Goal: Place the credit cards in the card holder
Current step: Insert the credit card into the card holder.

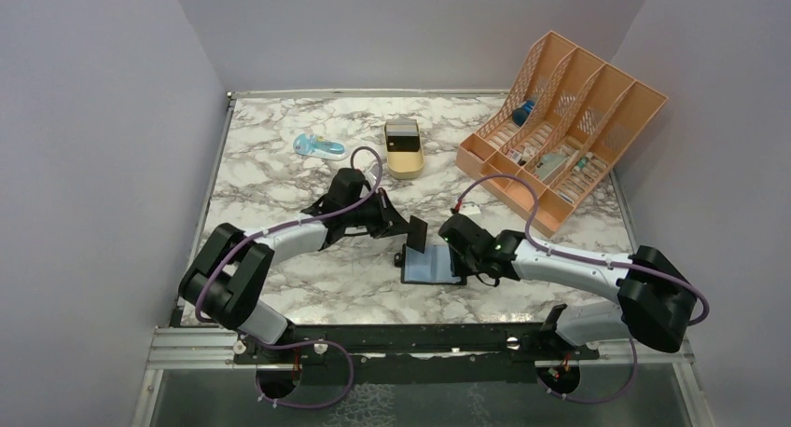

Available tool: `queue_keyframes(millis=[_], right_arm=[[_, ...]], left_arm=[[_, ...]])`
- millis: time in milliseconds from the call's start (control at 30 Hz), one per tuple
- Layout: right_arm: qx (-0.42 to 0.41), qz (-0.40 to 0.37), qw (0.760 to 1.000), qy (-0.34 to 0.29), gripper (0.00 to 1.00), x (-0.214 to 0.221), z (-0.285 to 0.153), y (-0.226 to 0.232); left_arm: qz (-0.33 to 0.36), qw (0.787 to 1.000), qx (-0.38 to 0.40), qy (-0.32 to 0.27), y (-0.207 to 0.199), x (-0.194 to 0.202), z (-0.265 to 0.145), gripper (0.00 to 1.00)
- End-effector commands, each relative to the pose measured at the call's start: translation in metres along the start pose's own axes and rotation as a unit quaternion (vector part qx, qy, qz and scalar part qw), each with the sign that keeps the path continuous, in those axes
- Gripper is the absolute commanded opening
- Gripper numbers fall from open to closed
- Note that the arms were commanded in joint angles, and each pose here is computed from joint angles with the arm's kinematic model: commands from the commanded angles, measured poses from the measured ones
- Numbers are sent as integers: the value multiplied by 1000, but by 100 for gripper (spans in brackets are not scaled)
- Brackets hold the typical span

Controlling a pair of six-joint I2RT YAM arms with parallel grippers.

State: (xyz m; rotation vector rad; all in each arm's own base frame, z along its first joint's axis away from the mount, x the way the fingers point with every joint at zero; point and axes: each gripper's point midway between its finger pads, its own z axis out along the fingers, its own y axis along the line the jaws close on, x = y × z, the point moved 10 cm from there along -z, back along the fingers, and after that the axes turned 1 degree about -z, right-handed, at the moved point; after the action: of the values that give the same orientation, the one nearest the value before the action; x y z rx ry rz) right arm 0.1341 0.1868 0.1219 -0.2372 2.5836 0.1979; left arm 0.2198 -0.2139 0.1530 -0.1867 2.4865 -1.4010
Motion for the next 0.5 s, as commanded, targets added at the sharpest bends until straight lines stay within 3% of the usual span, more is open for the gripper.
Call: queue_keyframes(millis=[0,467], right_arm=[[11,13,1000,-10,23,-1,6,-1],[11,16,1000,0,22,6,8,-3]], left_arm=[[7,1000,26,12,-6,9,5,0],[16,999,-15,43,16,37,26,0]])
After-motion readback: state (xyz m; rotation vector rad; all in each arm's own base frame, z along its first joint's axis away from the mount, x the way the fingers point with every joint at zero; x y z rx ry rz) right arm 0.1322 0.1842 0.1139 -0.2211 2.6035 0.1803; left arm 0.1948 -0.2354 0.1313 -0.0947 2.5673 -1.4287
